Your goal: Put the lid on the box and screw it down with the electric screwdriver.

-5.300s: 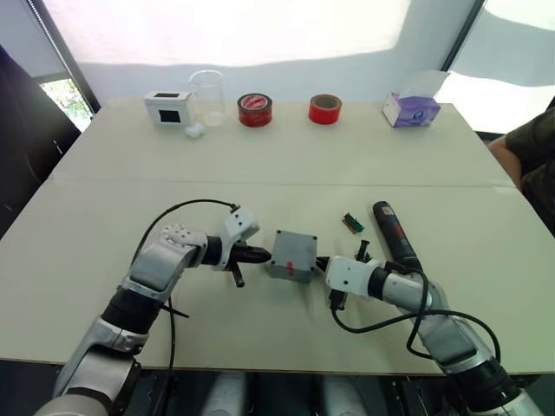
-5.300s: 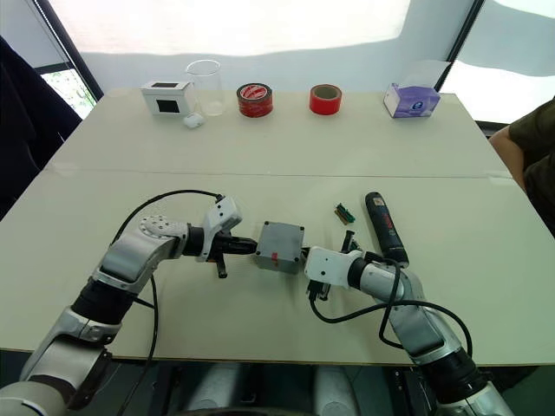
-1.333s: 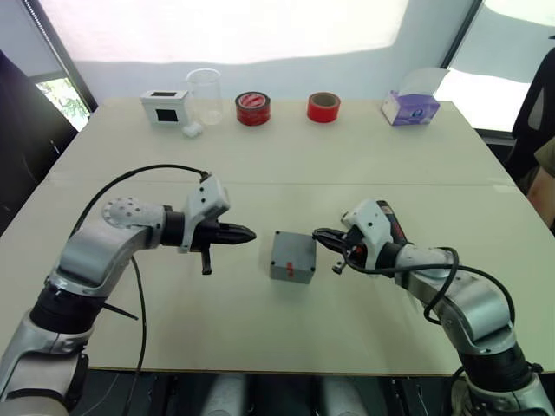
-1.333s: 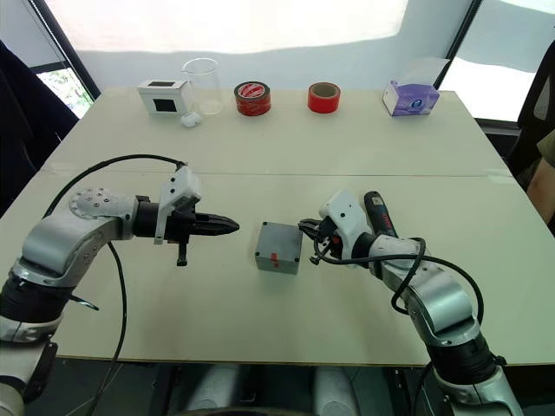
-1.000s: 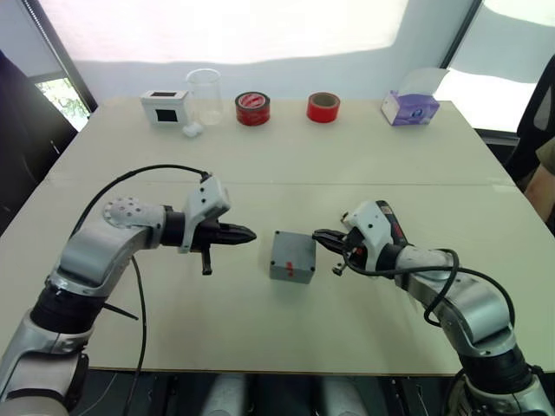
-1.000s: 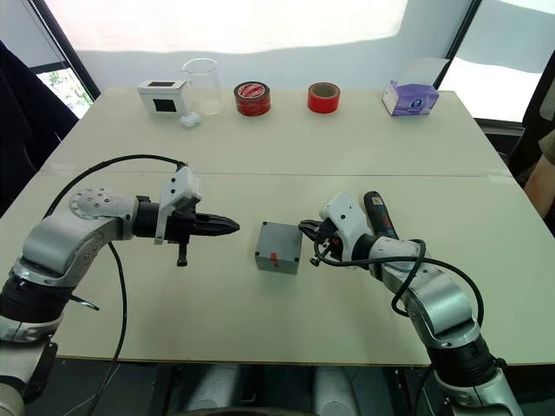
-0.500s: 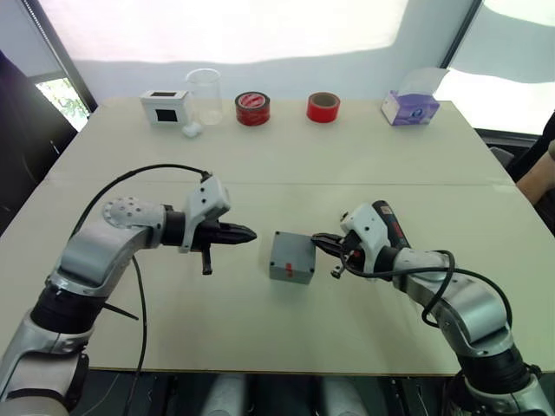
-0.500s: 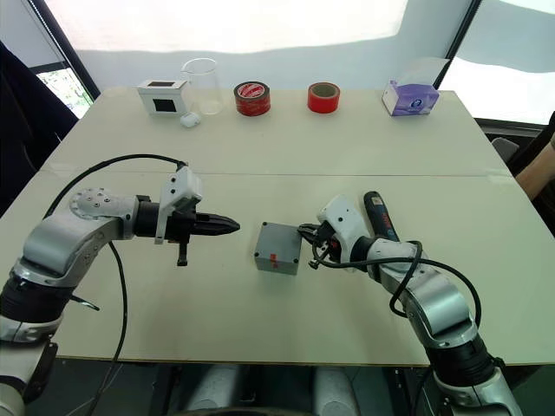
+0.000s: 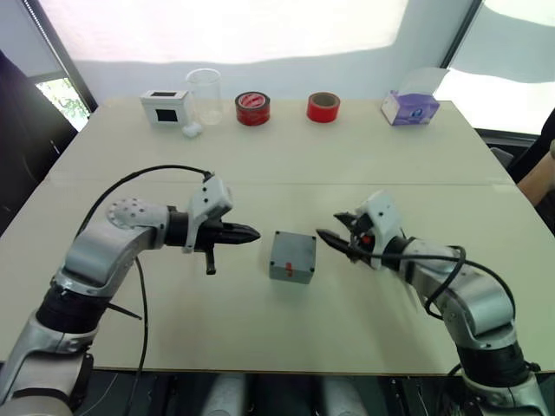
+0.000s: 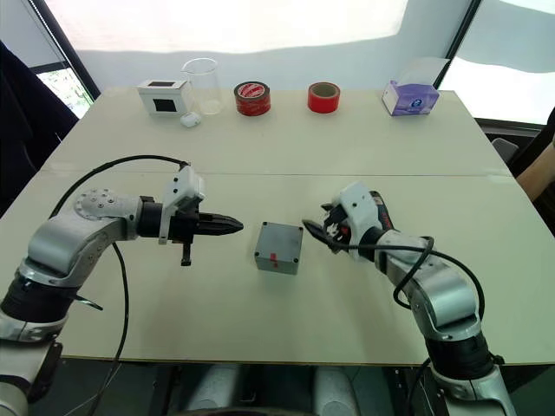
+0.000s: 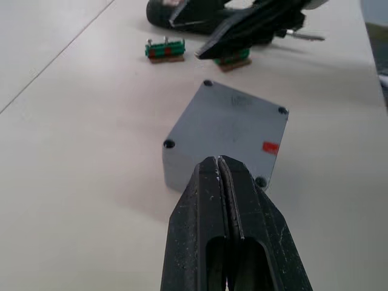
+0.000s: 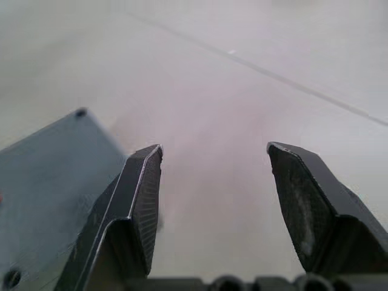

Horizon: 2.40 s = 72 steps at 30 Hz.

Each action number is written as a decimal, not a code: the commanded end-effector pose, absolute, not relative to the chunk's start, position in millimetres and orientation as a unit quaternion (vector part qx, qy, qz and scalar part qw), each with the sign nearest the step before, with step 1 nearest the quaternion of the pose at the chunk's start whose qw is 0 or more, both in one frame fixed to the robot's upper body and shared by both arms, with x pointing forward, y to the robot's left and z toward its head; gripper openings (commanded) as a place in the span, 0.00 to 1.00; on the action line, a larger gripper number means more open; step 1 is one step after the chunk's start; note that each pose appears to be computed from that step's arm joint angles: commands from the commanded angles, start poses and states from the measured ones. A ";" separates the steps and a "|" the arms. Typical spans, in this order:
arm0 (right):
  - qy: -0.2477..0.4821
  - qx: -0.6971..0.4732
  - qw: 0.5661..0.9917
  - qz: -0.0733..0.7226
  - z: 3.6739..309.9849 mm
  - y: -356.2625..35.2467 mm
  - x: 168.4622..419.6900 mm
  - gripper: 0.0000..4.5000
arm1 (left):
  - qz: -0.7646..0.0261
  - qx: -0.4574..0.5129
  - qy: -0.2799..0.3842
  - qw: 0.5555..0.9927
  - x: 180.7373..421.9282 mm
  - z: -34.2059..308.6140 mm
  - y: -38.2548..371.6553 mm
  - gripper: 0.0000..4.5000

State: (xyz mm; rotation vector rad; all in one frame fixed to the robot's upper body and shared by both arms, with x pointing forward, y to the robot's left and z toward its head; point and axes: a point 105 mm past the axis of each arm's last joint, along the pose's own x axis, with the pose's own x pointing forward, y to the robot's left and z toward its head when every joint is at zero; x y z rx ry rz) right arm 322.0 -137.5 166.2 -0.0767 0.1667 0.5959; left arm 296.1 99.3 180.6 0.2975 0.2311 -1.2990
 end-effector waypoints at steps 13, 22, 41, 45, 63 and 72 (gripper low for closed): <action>0.125 -0.042 0.952 0.278 236.6 -201.2 314.4 0.94 | -0.670 0.166 0.030 0.723 270.3 212.9 63.7 0.00; 0.347 -0.078 0.909 0.215 196.4 -246.0 312.2 0.98 | -0.688 0.185 0.014 0.702 259.4 211.3 48.8 0.00; 0.491 -0.054 0.833 0.249 134.8 -253.1 309.2 0.98 | -0.671 0.166 0.019 0.723 257.3 202.5 48.1 0.00; 0.506 -0.066 0.826 0.240 122.7 -252.7 315.4 0.98 | -0.661 0.173 0.032 0.729 259.9 195.5 52.8 0.00; 0.535 -0.144 0.799 0.235 94.8 -268.8 302.5 0.40 | -0.657 0.177 0.068 0.730 251.6 169.7 56.4 0.00; 0.369 -0.094 0.915 0.133 180.7 -285.0 355.1 0.40 | -0.647 0.168 0.069 0.740 263.1 173.1 66.5 0.00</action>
